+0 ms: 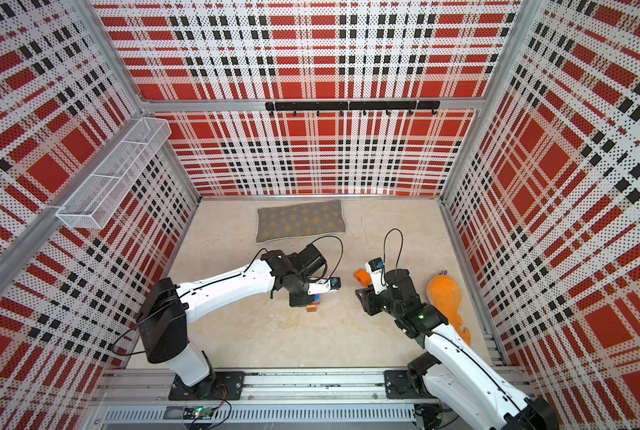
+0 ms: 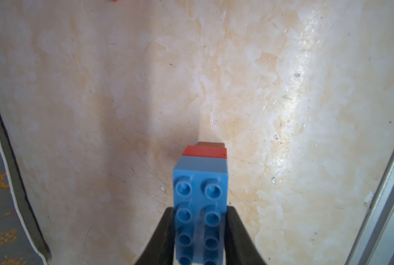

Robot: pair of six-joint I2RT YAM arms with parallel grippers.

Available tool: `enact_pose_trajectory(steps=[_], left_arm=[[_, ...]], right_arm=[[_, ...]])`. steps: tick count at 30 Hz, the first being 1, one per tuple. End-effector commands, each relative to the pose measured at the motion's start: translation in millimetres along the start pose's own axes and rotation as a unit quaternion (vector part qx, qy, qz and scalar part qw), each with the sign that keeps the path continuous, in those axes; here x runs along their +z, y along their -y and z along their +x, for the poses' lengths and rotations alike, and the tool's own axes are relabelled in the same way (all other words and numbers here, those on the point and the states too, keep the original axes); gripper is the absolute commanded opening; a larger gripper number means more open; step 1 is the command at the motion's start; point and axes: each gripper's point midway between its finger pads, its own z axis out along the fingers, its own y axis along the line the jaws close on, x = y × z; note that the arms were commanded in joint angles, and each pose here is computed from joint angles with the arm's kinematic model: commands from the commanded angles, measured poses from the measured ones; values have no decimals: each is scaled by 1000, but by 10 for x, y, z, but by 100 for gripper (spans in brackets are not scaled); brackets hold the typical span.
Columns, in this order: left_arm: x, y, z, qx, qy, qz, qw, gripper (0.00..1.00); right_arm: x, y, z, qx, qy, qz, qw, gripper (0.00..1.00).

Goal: Assemble an ice cream with lego
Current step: Assemble the lego brick with the lego brick.

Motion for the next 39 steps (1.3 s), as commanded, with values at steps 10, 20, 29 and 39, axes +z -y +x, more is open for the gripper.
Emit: enact_pose_trajectory(steps=[10,20,29,39], left_arm=[[359,242,163,-2,-43,60,997,5],[112,147,5,6,-15,25,1000,14],[-12,76,-85,3,2,9,1000,20],[-79,-24,-109,-5,9,-7,1000,26]], right_arm=[[8,13,-10,0,6,-1,1000,51],[13,16,-1,1,4,-1,1000,51],[11,15,4,2,3,-1,1000,51],[13,22,4,2,3,1,1000,51]])
